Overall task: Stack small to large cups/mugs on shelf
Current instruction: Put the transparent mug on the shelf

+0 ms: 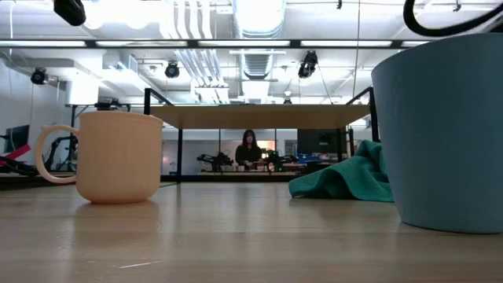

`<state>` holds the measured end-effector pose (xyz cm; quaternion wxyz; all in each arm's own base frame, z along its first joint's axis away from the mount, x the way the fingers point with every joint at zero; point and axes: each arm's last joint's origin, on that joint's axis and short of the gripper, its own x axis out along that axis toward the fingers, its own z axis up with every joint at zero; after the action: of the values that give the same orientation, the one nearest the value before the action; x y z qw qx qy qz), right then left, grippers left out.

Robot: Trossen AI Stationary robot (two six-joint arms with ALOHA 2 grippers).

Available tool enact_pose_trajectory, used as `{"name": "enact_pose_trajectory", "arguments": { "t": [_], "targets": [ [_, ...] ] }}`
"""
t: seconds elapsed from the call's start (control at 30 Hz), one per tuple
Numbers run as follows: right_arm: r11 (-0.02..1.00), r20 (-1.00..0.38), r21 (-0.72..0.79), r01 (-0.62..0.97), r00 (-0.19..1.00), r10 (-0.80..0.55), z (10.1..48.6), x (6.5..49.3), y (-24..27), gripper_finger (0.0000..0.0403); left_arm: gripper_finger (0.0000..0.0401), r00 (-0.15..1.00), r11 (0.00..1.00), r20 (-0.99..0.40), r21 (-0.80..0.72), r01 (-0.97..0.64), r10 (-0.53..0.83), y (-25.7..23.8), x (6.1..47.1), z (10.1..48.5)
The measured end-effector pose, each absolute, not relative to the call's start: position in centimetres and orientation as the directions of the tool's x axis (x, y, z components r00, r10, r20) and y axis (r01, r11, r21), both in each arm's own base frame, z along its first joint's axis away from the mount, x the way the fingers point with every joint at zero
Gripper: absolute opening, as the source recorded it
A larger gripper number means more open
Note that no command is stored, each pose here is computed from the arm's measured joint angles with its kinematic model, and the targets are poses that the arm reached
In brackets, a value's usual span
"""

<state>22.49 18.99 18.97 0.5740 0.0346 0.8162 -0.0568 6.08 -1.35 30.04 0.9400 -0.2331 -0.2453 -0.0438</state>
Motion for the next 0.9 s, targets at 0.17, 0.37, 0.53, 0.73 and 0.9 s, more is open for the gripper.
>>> {"name": "enact_pose_trajectory", "arguments": {
  "t": [0.17,0.37,0.53,0.73,0.9],
  "targets": [
    [0.992,-0.941,-0.051,0.114,-0.340,-0.009,18.8,22.4,18.9,0.0031,0.0000,0.876,0.887,0.481,-0.417,0.197,0.032,-1.6,6.6,30.2],
    [0.991,-0.958,0.002,0.132,-0.284,0.040,20.7,23.8,19.3,0.0010,0.0000,0.868,0.885,0.496,-0.419,0.204,0.035,-1.8,7.1,30.5],
    [0.984,-0.975,0.013,0.175,-0.216,0.052,25.2,25.8,18.6,0.0009,0.0000,0.863,0.883,0.503,-0.421,0.207,0.037,-1.8,7.1,30.6],
    [0.968,-0.999,0.007,0.251,-0.040,0.018,31.8,28.5,15.4,0.0009,0.0000,0.861,0.884,0.507,-0.421,0.202,0.045,-1.7,7.0,30.6],
    [0.932,-0.983,0.076,0.353,0.182,0.011,36.2,31.6,10.7,0.0009,0.0000,0.863,0.885,0.500,-0.430,0.179,0.069,-1.6,7.0,30.5]
  ]
}}
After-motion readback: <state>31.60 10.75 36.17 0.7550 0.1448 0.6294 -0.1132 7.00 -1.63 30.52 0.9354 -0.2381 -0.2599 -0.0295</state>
